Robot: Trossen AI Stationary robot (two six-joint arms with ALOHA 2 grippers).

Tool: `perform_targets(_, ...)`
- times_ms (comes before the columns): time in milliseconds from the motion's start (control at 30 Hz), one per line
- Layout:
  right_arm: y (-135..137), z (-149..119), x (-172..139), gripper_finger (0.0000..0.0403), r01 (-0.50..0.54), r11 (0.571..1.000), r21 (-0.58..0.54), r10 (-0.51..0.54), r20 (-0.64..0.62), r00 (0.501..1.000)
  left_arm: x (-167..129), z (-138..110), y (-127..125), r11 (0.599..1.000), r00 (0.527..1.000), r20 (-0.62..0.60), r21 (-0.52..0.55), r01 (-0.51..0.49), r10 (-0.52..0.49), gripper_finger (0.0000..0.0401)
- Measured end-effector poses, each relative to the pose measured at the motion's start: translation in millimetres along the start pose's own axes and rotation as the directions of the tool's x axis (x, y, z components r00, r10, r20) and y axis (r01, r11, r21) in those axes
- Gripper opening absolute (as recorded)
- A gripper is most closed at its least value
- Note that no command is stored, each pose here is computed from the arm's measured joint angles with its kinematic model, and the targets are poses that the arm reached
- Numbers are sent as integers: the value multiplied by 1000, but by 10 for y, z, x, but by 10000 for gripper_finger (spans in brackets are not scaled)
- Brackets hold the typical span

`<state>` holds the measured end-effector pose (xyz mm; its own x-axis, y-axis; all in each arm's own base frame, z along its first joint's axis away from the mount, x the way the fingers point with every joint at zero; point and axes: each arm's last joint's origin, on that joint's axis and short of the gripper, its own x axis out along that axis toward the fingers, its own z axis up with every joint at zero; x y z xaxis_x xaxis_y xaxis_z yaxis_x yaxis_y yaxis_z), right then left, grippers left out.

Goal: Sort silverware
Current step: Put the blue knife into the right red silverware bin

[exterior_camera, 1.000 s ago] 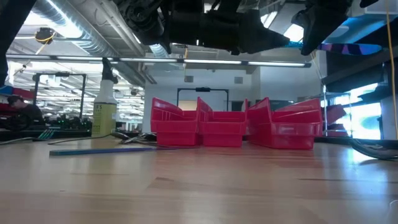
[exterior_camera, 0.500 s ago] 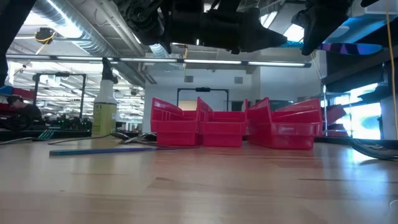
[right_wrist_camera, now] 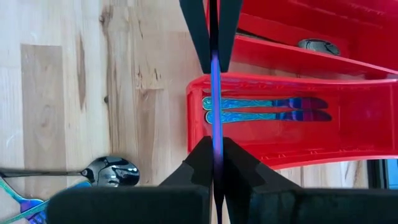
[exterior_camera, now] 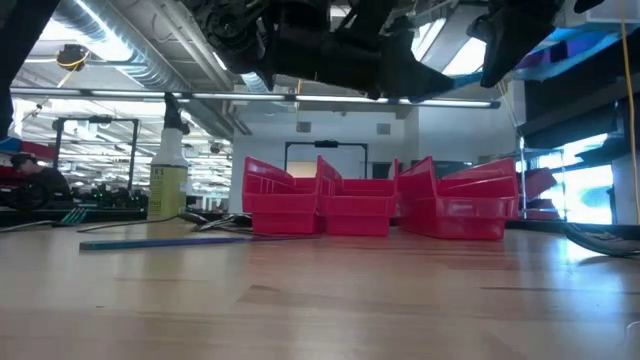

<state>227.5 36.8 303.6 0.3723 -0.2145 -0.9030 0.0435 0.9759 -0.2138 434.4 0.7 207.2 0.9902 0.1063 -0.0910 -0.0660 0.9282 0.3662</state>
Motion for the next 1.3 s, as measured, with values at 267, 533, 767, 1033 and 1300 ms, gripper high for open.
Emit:
perform_targets(267,-6,-12,-19,0,5,1000,-3,-5,-11,1000,40,76,18,1000,1000,-1,22,-4,4,1)
perform_targets(533,5,-2,-49,12,-63,998,14,63,-16,998,41,78,8,1000,1000,1,16,4,-4,0)
perform_targets(767,-52,136,-263,93,-29,999,32,26,89,996,46,82,20,1000,1000,-1,30,-4,4,0)
perform_targets(1033,-158,317,-653,196,46,994,99,-70,256,964,42,85,28,991,991,-45,-46,-126,123,0)
perform_targets(1300,-51,293,-1153,211,247,968,53,-248,376,893,84,542,-29,863,856,-158,-40,-504,492,0)
